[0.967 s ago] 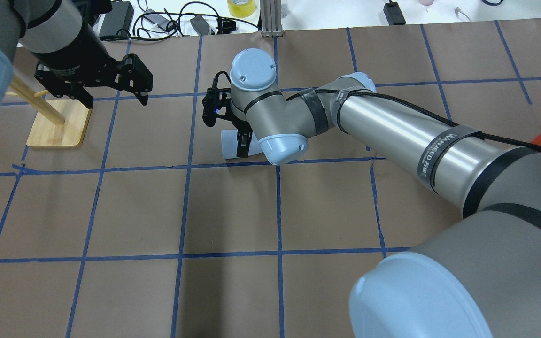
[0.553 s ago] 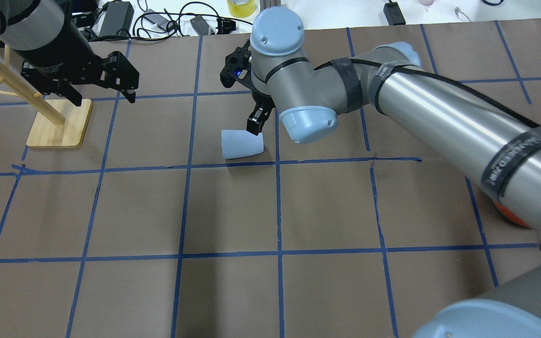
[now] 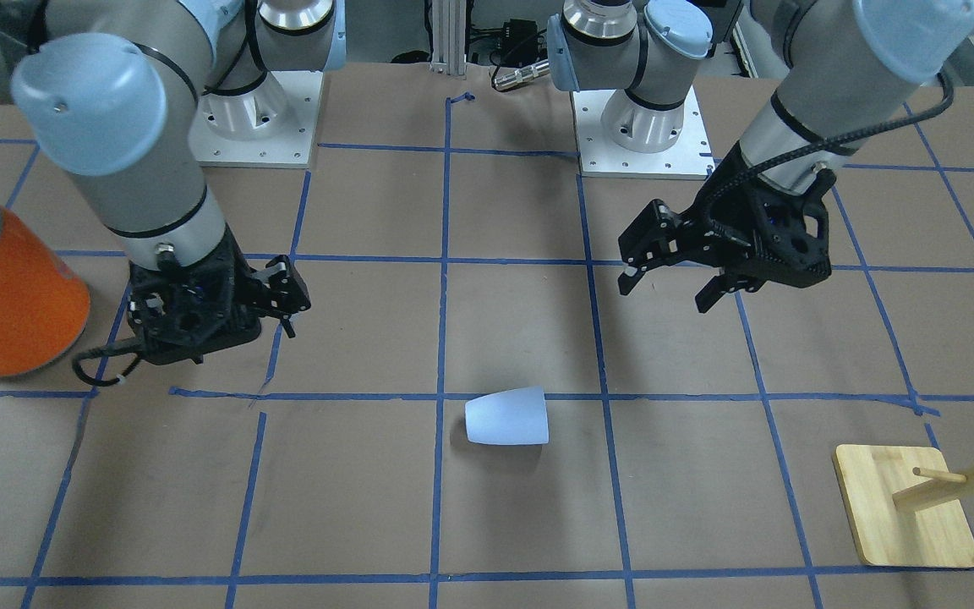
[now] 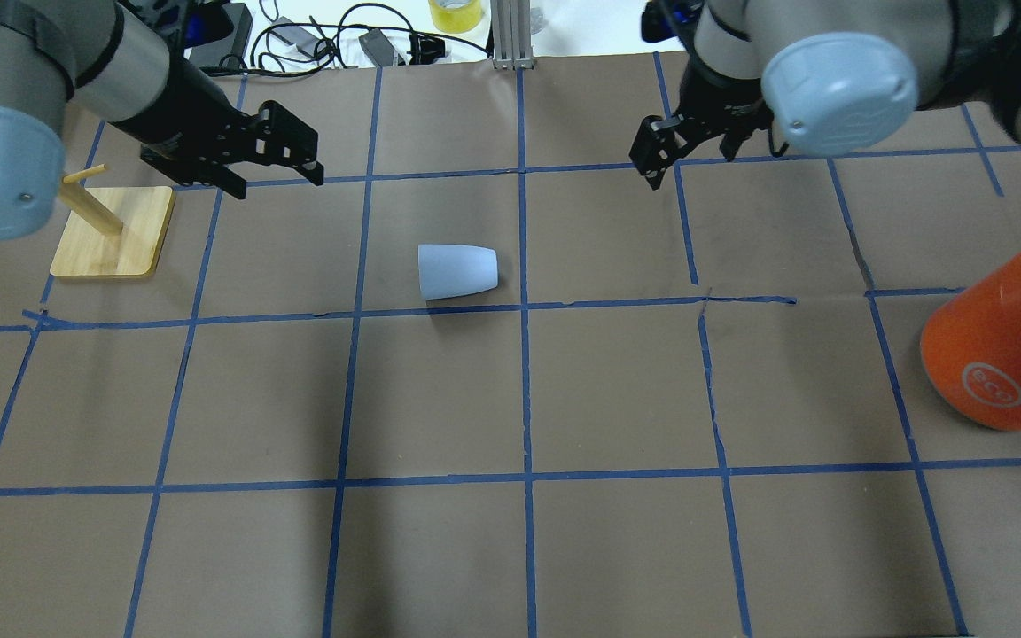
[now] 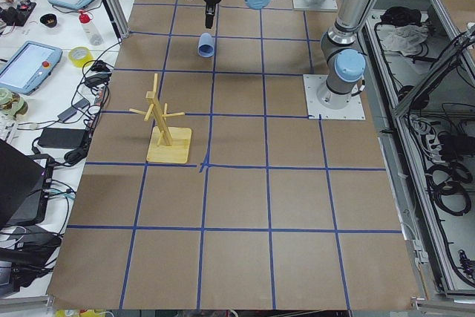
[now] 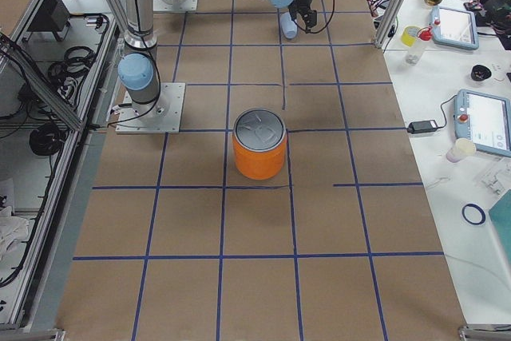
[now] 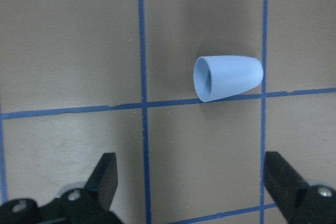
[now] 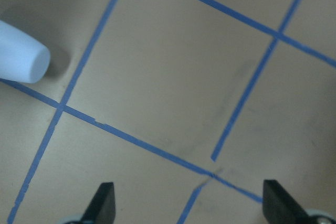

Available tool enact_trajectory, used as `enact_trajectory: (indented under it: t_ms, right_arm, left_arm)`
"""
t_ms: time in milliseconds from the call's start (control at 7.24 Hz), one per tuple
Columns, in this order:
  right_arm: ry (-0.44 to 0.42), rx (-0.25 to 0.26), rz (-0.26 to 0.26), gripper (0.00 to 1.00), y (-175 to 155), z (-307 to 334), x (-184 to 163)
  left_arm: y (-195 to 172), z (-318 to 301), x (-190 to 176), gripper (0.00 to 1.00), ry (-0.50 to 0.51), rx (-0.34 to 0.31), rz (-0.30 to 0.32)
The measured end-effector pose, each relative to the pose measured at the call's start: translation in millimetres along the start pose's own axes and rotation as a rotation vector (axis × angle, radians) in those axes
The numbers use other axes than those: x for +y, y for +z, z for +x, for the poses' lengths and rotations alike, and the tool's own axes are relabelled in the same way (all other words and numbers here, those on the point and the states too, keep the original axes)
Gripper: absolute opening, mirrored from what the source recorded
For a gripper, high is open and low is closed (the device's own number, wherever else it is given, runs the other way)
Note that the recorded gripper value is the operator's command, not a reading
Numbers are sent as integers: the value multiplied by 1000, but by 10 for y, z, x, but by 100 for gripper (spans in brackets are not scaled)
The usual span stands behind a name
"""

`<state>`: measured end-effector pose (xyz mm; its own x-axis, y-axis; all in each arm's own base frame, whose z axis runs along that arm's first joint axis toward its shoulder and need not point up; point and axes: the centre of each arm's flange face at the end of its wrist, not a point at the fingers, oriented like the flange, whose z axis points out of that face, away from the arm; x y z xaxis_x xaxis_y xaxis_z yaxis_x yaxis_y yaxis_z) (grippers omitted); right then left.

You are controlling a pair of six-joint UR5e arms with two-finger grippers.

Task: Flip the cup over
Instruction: 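Move the right arm back while the left gripper reaches toward the cup, then close the left gripper on the rim of the lying cup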

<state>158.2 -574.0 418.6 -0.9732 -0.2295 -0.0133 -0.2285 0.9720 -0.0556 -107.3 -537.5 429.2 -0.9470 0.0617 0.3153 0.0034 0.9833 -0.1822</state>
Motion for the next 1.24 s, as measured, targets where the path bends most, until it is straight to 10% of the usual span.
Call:
enact_trajectory:
  t_ms: [276, 1244]
  right_arm:
    - [203, 31, -49, 100, -377, 161, 339]
    - [274, 151, -50, 100, -817, 343, 662]
  left_arm:
    - [599, -86, -44, 100, -5, 145, 9]
    - [1944, -355, 100, 100, -121, 413, -141]
